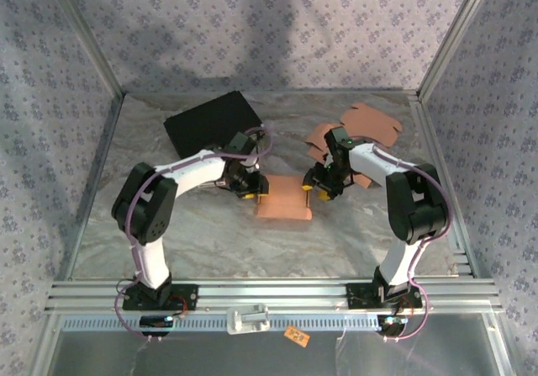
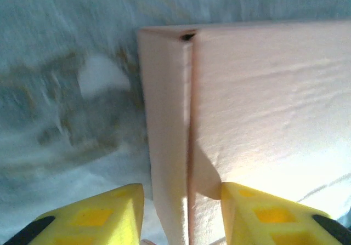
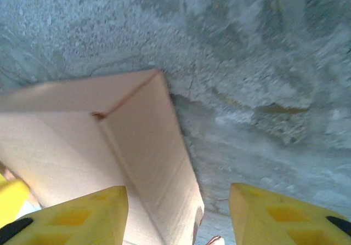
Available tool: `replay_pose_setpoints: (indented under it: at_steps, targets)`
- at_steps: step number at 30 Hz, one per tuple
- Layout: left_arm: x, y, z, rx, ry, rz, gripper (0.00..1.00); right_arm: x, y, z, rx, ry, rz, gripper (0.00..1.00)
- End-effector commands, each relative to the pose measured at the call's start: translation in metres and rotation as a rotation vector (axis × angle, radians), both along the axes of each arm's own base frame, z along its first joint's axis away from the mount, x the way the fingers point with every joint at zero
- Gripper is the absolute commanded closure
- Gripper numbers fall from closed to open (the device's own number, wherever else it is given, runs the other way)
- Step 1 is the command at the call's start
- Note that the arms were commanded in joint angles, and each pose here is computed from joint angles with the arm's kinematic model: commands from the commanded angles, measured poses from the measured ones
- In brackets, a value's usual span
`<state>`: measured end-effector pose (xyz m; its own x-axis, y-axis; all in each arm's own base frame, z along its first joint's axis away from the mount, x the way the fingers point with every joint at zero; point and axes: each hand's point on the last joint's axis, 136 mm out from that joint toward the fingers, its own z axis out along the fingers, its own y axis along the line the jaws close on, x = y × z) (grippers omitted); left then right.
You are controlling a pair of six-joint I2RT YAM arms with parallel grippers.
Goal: Fold the paper box
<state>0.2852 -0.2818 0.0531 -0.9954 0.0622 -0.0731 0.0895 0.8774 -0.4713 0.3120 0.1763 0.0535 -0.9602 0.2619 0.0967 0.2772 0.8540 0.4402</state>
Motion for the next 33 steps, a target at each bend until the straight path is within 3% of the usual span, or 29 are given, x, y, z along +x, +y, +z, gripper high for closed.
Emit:
replay_pose_setpoints:
  at_steps: [1,8,15,33]
  targets:
    - [-0.018,-0.016,0.018,-0.097,0.025,0.082,0.62,0.001,-0.012,0.007,-0.031,-0.018,0.032,0.46]
    - [-0.011,-0.001,0.047,-0.159,-0.042,0.162,0.61,0.004,-0.018,0.019,-0.002,-0.081,0.023,0.41]
    - [-0.019,0.008,0.025,-0.174,0.037,0.176,0.61,0.004,-0.011,0.019,0.133,-0.076,0.042,0.38]
    - [-0.01,0.007,0.006,-0.228,-0.01,0.233,0.66,0.008,0.006,0.002,0.247,-0.04,0.061,0.35]
